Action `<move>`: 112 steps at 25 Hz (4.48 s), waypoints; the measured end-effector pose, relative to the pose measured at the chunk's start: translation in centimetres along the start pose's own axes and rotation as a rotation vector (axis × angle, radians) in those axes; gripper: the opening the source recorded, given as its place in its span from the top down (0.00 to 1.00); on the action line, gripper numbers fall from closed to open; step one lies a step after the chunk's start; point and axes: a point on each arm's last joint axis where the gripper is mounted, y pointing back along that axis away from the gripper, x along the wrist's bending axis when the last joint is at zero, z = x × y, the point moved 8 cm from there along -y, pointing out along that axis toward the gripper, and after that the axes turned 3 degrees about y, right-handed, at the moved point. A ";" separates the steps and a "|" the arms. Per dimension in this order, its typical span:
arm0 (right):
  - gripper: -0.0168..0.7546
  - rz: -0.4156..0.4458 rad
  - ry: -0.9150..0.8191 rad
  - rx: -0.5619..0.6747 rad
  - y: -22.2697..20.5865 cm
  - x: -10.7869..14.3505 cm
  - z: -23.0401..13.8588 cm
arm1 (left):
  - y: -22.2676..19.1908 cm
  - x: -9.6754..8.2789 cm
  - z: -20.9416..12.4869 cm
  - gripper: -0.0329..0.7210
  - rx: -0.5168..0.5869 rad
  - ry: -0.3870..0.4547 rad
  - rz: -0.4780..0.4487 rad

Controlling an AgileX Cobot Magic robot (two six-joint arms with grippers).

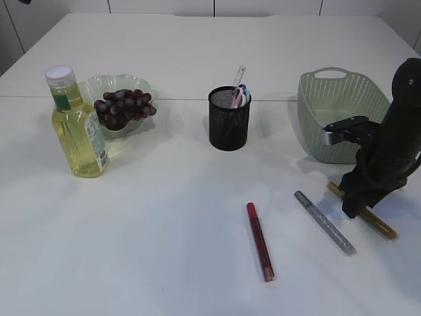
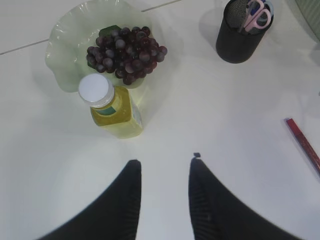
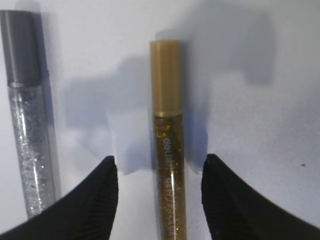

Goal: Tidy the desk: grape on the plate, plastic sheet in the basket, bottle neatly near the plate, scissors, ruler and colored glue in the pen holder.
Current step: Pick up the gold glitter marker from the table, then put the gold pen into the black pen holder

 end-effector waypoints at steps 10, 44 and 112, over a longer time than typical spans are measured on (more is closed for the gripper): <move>0.42 0.007 -0.004 0.012 -0.6 -0.1 0.0 | 0.0 0.0 0.0 0.64 0.000 0.000 -0.001; 0.67 0.000 -0.005 0.043 -0.6 -0.2 -0.5 | -0.7 -0.2 0.0 0.64 0.018 -0.003 0.002; 0.90 0.054 -0.112 -0.679 14.1 8.5 13.6 | -0.8 -0.2 -0.1 0.64 0.020 -0.003 0.002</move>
